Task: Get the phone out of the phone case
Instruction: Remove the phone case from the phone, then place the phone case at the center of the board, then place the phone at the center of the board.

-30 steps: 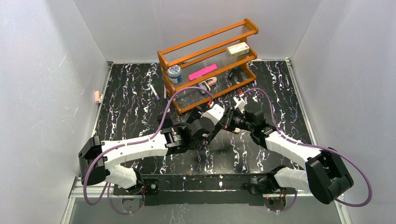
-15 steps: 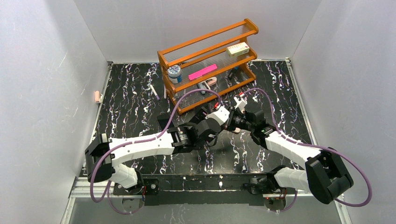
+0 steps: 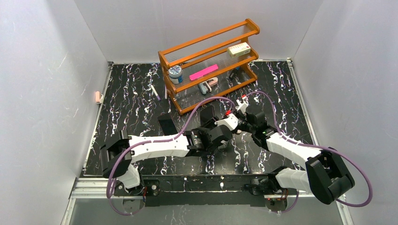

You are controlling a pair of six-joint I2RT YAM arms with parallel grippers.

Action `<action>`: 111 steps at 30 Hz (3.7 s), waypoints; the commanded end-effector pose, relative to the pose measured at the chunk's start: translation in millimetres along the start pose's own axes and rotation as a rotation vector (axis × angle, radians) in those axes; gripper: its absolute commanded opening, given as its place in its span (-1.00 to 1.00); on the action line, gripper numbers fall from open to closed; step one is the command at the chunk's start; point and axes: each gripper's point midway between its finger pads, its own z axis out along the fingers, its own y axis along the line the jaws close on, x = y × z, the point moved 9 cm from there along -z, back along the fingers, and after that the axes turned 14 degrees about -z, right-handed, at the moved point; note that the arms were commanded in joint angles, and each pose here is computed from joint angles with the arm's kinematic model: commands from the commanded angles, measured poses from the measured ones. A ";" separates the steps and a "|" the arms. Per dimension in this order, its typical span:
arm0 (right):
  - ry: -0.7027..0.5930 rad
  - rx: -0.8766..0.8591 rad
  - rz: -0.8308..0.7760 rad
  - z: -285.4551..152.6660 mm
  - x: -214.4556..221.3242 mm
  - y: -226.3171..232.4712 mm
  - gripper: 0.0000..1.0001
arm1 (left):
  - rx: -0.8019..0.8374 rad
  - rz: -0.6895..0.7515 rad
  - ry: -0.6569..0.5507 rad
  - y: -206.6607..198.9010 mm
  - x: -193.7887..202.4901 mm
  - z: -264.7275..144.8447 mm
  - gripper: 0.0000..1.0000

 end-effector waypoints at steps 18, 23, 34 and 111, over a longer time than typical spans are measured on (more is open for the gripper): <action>-0.123 0.074 0.080 14.5 -14.3 -3.2 -0.97 | -0.081 0.130 -0.068 -26.0 3.5 -32.7 -1.00; -0.106 0.172 0.037 20.3 -6.6 -22.9 -0.97 | -0.115 0.063 -0.101 -8.7 -6.2 -46.7 -1.00; -0.033 0.232 -0.015 25.6 8.7 -43.5 -0.97 | -0.232 0.029 -0.106 24.8 -16.8 -45.7 -1.00; -0.432 0.619 -0.261 -84.7 -23.7 -24.3 0.94 | -0.248 0.254 0.273 -17.2 114.1 38.1 -0.44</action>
